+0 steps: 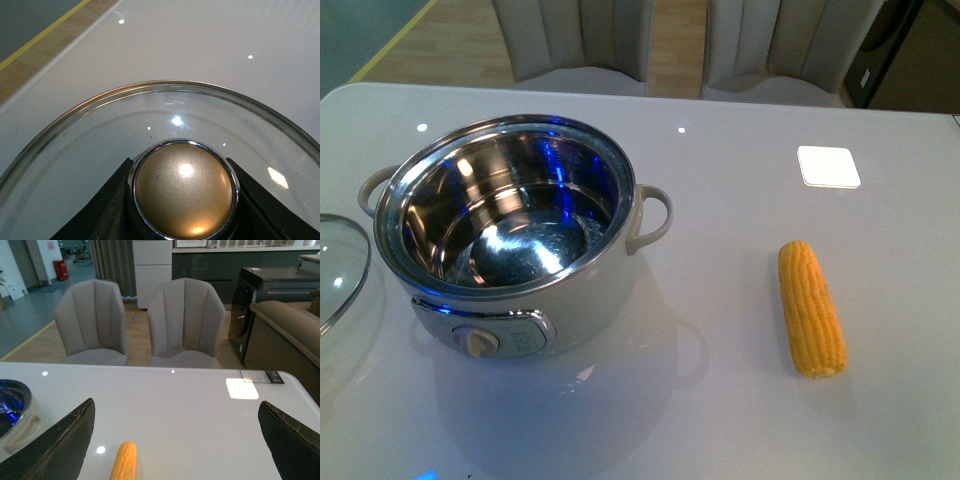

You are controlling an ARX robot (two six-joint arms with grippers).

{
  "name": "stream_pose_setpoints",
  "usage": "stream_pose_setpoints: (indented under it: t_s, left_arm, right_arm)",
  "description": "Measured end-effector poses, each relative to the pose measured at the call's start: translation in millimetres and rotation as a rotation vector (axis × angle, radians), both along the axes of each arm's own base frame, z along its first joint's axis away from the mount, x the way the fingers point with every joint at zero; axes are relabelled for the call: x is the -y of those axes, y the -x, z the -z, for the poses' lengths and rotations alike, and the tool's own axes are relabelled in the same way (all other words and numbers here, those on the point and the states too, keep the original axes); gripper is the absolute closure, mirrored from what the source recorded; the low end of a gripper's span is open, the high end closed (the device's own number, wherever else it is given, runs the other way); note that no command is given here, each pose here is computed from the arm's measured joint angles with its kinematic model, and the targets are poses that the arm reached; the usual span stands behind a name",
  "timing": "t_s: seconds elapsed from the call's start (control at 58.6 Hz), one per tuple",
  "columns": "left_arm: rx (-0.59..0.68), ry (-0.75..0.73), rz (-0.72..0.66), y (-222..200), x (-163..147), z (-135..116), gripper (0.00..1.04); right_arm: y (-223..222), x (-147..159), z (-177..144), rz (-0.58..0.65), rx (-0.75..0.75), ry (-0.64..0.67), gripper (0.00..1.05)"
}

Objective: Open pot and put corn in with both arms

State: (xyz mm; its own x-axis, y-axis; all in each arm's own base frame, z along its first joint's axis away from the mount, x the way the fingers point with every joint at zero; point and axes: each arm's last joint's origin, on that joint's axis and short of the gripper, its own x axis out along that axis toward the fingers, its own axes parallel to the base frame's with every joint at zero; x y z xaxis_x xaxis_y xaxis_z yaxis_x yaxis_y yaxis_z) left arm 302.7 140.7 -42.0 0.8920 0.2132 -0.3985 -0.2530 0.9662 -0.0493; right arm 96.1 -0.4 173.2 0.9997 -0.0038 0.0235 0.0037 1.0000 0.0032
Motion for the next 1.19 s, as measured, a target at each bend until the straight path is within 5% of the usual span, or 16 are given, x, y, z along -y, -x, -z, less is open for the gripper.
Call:
stream_pose_setpoints:
  t_s: [1.126, 1.194]
  left_arm:
    - [-0.022, -0.035, -0.061, -11, -14, 18, 0.6]
    - [-0.024, -0.022, -0.066, -9, -13, 18, 0.52]
  right_arm:
    - [0, 0, 0, 0.0, 0.0, 0.0, 0.09]
    - [0, 0, 0, 0.0, 0.0, 0.0, 0.09]
